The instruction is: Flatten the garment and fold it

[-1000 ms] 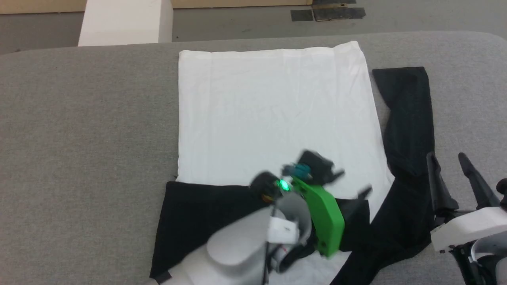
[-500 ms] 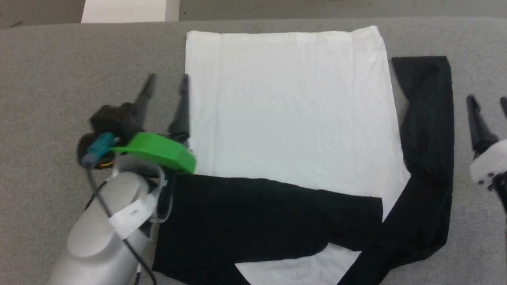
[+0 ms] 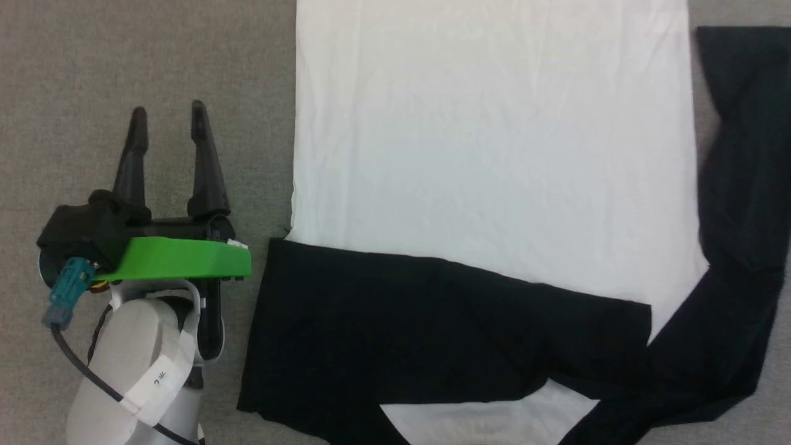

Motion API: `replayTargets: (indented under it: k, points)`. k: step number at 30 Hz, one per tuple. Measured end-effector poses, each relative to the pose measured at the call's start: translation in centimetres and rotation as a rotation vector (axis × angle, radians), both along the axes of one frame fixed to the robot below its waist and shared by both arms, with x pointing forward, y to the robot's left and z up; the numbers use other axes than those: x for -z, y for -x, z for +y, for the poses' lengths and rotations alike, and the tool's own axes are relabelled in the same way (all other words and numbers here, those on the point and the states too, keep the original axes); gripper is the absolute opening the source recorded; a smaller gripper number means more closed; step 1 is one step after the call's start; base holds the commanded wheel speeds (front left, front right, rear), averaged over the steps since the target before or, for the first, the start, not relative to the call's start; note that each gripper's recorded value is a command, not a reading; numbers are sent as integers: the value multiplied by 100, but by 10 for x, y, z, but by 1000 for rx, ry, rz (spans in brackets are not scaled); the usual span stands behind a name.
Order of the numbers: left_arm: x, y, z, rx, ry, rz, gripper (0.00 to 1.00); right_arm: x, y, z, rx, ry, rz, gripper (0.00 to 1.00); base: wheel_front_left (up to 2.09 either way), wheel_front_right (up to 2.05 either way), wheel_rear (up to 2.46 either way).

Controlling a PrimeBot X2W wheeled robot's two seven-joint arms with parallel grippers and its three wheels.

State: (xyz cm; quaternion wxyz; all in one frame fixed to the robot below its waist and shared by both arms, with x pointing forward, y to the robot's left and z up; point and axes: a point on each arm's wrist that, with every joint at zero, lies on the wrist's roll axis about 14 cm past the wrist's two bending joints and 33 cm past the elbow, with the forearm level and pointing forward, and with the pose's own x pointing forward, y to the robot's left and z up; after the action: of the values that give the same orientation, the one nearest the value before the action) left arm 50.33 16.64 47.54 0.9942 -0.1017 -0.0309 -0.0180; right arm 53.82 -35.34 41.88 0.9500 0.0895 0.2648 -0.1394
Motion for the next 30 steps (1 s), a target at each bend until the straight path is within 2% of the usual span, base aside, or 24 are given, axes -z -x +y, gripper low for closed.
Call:
replayTargets:
  k: [10,11,12,13,14,18,22,30]
  points:
    - [24,-2,28,-98,-10,23,100,57,-31,14,-33,-39,200,100,0,0,0]
    - [26,-1,30,-103,-18,26,100,58,-33,14,-39,-37,214,85,0,0,0]
    - [28,0,33,-109,-23,29,100,60,-35,15,-46,-33,228,39,0,0,0]
    - [28,0,35,-114,-24,30,100,60,-37,16,-53,-29,236,27,0,0,0]
    - [29,1,37,-120,-23,31,100,61,-38,17,-61,-24,245,0,0,0,0]
    - [31,6,42,-131,-21,38,100,57,-39,24,-96,-25,253,0,0,0,0]
    - [29,12,44,-134,-9,42,100,46,-29,19,-86,-19,198,0,0,0,0]
    - [19,28,37,-96,-26,44,100,-19,10,-48,58,101,-6,0,0,0,0]
